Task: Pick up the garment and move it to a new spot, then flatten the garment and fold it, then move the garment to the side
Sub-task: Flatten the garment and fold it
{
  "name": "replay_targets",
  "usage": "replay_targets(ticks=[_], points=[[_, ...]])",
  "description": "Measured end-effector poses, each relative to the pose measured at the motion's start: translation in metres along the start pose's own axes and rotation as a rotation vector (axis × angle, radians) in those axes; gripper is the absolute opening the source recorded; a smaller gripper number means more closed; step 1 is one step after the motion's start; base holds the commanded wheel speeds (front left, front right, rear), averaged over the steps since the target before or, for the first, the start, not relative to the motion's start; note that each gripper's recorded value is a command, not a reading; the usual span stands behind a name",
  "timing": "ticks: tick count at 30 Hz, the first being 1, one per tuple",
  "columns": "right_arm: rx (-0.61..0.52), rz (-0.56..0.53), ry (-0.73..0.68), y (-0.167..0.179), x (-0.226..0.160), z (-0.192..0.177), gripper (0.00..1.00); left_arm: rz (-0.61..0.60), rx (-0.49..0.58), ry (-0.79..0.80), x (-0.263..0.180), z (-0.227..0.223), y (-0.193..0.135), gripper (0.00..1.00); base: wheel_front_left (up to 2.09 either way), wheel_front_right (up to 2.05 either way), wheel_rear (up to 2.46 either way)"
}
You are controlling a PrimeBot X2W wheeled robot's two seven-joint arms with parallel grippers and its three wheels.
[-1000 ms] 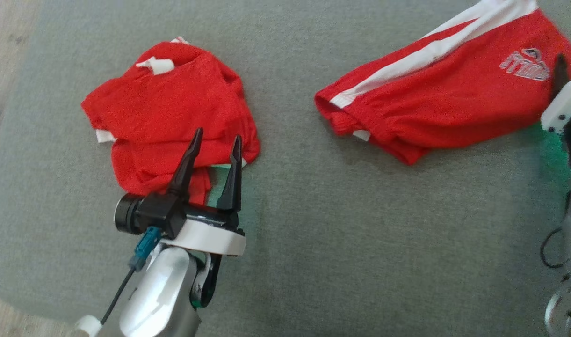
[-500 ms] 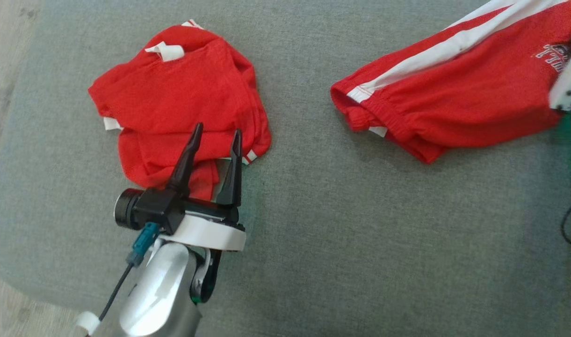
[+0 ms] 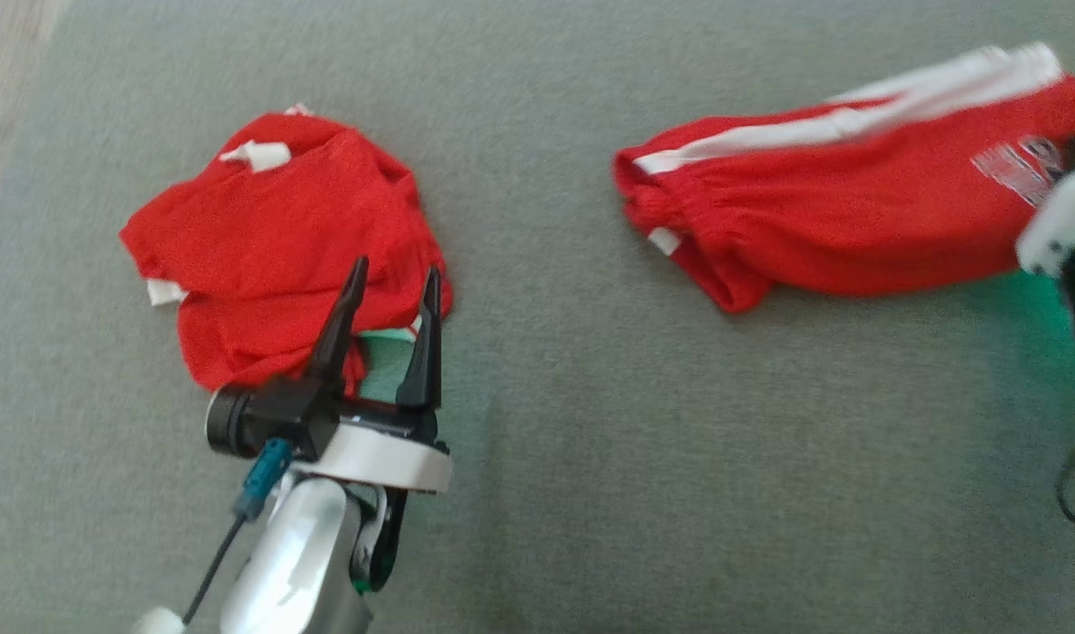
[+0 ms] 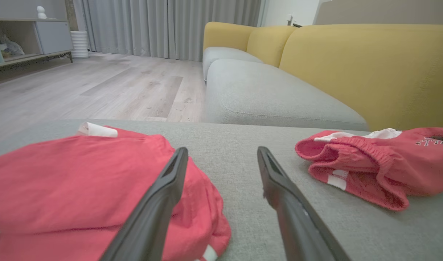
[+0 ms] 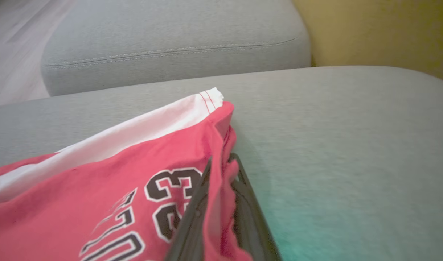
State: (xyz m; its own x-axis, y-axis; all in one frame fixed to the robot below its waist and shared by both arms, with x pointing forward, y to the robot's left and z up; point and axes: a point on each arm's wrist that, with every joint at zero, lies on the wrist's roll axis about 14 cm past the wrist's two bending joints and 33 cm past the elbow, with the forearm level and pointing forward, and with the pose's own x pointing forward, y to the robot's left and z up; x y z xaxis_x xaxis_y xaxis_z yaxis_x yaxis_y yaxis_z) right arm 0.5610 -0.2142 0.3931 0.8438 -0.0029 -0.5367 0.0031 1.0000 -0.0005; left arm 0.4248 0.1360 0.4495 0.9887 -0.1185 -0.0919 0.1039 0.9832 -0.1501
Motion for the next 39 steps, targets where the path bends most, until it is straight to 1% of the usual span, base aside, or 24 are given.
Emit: replay_targets(ticks=[3,4,7,11,15,21,24,32,34,37,38,39], points=[[0.022,-0.069,-0.017,-0.036,-0.019,-0.004,0.00,-0.020,-0.005,-0.002,-0.005,0.001,-0.009,1.00,0.00,0.00,0.00],[0.048,-0.116,-0.024,-0.060,-0.033,-0.010,0.00,-0.042,-0.002,-0.007,-0.007,0.003,-0.015,1.00,0.00,0.00,0.00],[0.069,-0.173,-0.025,-0.086,-0.050,-0.019,0.00,-0.053,-0.003,-0.018,-0.011,0.007,-0.020,1.00,0.00,0.00,0.00],[0.101,-0.210,-0.060,-0.102,-0.064,-0.019,0.00,-0.065,0.000,-0.016,-0.018,0.006,-0.023,1.00,0.00,0.00,0.00],[0.108,-0.214,-0.102,-0.101,-0.067,-0.011,0.00,-0.061,-0.004,-0.006,-0.025,0.003,-0.022,1.00,0.00,0.00,0.00],[0.122,-0.156,-0.194,-0.070,-0.067,0.009,0.00,-0.048,0.008,-0.018,-0.031,0.007,-0.018,1.00,0.00,0.00,0.00],[0.131,-0.110,-0.270,-0.049,-0.070,0.027,0.00,-0.041,0.008,-0.028,-0.035,0.011,-0.016,1.00,0.00,0.00,0.00],[0.141,0.105,-0.409,0.039,-0.088,0.067,0.00,-0.034,0.006,-0.036,-0.052,0.012,-0.017,1.00,0.00,0.00,0.00],[0.136,0.167,-0.422,0.062,-0.094,0.068,0.00,-0.033,0.007,-0.046,-0.053,0.015,-0.017,1.00,0.00,0.00,0.00],[0.125,0.265,-0.400,0.097,-0.102,0.059,0.00,-0.032,0.007,-0.053,-0.056,0.018,-0.016,1.00,0.00,0.00,0.00],[0.125,0.265,-0.400,0.097,-0.102,0.059,0.00,-0.032,0.007,-0.053,-0.056,0.018,-0.016,1.00,0.00,0.00,0.00],[0.110,0.298,-0.386,0.109,-0.104,0.054,0.00,-0.029,0.007,-0.054,-0.057,0.018,-0.015,1.00,0.00,0.00,0.00]])
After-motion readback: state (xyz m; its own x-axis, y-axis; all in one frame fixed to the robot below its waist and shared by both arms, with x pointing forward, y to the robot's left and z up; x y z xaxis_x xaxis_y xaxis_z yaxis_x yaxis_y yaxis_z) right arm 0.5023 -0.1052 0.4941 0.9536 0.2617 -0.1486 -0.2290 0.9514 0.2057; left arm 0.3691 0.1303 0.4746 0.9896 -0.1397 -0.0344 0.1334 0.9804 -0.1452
